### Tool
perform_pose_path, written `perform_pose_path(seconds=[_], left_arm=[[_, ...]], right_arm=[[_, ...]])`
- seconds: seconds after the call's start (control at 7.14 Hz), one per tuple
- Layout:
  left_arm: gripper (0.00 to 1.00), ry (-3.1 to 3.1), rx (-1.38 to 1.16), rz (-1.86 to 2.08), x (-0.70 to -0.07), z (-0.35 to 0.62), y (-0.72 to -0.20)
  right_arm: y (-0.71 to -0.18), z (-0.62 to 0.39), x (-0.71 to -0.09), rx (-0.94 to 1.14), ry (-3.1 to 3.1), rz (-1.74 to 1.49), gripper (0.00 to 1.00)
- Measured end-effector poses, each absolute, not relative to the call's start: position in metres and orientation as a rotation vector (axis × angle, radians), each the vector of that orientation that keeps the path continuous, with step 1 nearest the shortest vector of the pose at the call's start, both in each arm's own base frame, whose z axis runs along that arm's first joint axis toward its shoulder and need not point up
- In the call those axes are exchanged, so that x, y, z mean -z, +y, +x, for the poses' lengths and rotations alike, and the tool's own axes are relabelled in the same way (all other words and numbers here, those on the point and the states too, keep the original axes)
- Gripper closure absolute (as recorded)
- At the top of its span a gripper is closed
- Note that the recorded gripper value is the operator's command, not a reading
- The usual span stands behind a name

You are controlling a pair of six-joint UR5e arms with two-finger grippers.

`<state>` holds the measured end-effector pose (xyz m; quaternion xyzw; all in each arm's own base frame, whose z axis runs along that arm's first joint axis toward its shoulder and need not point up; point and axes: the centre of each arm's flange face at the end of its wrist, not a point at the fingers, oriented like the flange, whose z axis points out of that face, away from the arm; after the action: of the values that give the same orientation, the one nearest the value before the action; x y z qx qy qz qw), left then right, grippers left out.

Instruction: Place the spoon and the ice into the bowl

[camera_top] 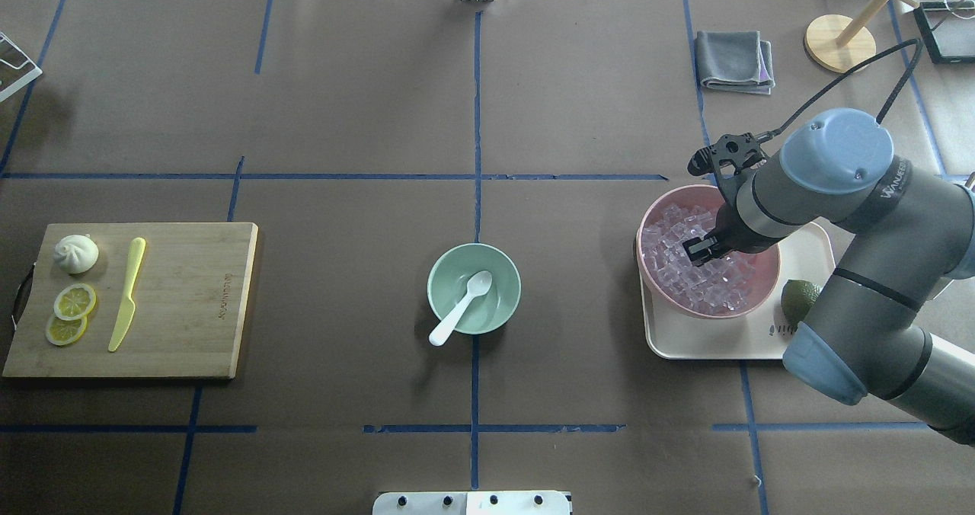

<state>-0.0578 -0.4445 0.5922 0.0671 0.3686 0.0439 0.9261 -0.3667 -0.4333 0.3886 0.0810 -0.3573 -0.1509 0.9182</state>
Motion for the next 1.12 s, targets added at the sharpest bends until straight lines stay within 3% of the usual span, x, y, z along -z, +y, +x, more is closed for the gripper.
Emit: perform_pose_path(seconds=[0.7, 1.12], left_arm=[[0.0, 0.756, -0.09, 0.139, -0.591, -0.058, -0.445], [0.0, 0.758, -0.086, 0.135, -0.59, -0.058, -0.445]], right_arm=[[-0.439, -0.357, -0.362, 0.216, -0.766, 0.163, 1.0], [-0.426, -0.414, -0.269, 0.035, -0.81, 0.13, 0.98]])
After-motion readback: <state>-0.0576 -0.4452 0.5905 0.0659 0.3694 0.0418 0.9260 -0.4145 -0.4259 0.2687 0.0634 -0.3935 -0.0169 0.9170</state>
